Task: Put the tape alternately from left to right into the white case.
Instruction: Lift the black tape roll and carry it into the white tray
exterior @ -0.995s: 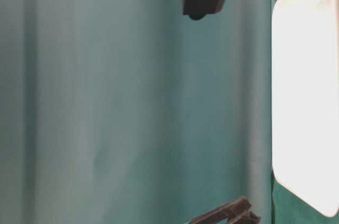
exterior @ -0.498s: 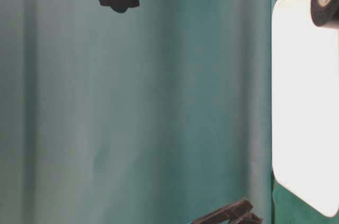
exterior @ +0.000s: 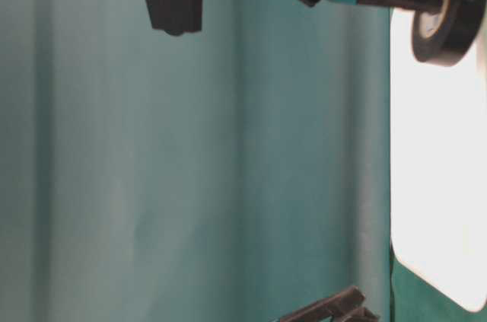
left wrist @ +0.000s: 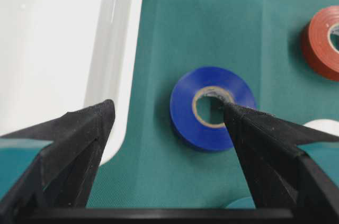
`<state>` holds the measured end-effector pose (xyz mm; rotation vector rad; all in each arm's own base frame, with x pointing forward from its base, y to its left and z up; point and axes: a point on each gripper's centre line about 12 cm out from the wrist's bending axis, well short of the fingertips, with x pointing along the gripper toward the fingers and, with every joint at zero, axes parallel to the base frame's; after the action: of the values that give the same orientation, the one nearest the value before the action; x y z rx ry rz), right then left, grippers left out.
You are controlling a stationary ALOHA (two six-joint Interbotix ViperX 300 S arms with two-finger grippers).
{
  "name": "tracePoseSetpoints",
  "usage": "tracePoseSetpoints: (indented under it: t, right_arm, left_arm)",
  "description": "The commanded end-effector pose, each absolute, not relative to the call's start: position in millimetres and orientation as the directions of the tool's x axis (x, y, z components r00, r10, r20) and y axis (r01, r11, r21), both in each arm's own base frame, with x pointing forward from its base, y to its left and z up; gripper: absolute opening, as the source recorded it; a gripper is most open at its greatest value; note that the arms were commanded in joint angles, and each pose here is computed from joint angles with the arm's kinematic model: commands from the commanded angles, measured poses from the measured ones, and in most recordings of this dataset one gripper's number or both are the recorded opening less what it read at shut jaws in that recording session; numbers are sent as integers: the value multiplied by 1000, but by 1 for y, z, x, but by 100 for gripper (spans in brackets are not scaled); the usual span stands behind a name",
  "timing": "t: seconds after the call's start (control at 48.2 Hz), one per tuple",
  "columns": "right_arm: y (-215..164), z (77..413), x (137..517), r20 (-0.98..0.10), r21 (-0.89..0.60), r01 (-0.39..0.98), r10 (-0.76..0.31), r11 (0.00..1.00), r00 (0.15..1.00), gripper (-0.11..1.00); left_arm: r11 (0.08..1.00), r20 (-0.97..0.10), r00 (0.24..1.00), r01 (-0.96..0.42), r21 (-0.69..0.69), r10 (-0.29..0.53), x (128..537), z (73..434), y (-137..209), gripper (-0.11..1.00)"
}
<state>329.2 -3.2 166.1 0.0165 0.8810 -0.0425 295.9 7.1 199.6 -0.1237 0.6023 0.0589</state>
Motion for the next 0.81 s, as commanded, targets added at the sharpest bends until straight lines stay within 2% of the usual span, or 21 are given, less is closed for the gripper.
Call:
tracePoseSetpoints:
  t: [0.0, 0.29, 0.788]
  right_arm:
    - [-20, 180, 334, -738, -12, 86, -67, 996, 672, 21]
    - [-60, 160, 333, -777, -50, 170, -145, 984, 612, 21]
    - [-62, 155, 334, -788, -58, 169, -149, 984, 598, 21]
  left_arm:
    - [991, -547, 837, -91, -102, 21, 297, 207, 8, 64]
    - [990, -549, 835, -93, -102, 22, 297, 206, 8, 65]
    - [990, -550, 835, -93, -101, 22, 297, 206, 8, 64]
